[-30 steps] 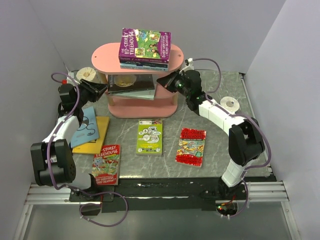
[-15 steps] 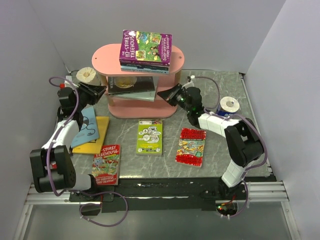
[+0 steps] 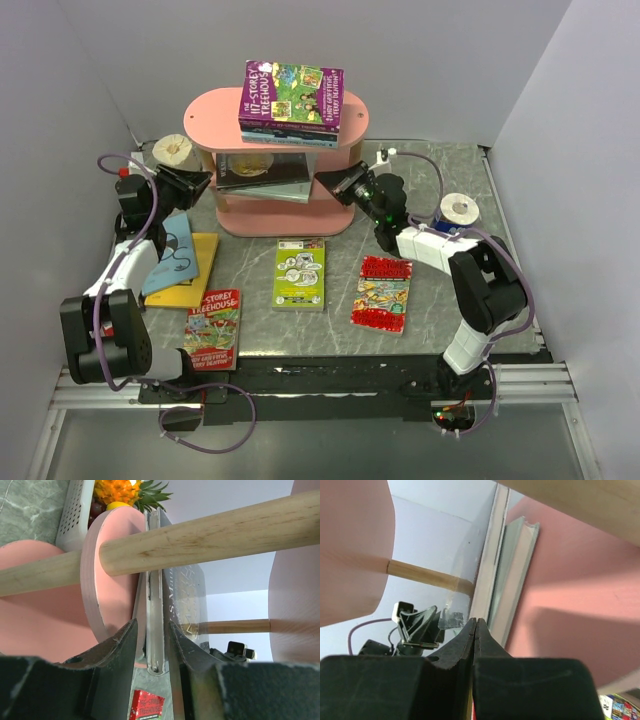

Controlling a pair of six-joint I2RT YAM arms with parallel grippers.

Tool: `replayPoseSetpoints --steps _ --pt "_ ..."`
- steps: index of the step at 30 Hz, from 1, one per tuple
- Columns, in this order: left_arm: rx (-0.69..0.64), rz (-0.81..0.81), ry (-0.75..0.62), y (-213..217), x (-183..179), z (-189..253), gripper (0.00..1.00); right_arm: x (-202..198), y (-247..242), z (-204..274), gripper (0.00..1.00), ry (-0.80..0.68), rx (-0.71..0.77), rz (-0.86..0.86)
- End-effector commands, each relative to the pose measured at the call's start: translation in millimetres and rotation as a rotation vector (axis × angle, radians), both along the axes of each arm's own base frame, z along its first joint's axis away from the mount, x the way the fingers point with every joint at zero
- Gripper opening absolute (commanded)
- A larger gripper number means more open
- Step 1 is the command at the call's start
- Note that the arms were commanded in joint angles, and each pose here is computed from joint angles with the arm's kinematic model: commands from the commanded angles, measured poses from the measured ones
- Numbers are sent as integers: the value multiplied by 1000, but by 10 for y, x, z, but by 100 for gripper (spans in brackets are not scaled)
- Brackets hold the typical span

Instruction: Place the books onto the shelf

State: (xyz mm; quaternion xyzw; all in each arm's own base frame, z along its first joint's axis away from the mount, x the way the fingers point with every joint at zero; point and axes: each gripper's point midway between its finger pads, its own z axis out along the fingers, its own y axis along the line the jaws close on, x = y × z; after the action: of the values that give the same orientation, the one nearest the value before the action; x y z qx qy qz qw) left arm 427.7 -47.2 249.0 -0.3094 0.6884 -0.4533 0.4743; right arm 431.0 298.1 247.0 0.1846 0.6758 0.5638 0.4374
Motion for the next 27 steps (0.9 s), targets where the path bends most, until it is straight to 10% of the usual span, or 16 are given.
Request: replayPoseSetpoints --steps 1,27 --pt "-3 -6 -28 6 37 88 36 59 140 299 0 -63 39 13" --pt "-6 -23 -27 -16 44 92 36 10 93 182 0 -36 94 -28"
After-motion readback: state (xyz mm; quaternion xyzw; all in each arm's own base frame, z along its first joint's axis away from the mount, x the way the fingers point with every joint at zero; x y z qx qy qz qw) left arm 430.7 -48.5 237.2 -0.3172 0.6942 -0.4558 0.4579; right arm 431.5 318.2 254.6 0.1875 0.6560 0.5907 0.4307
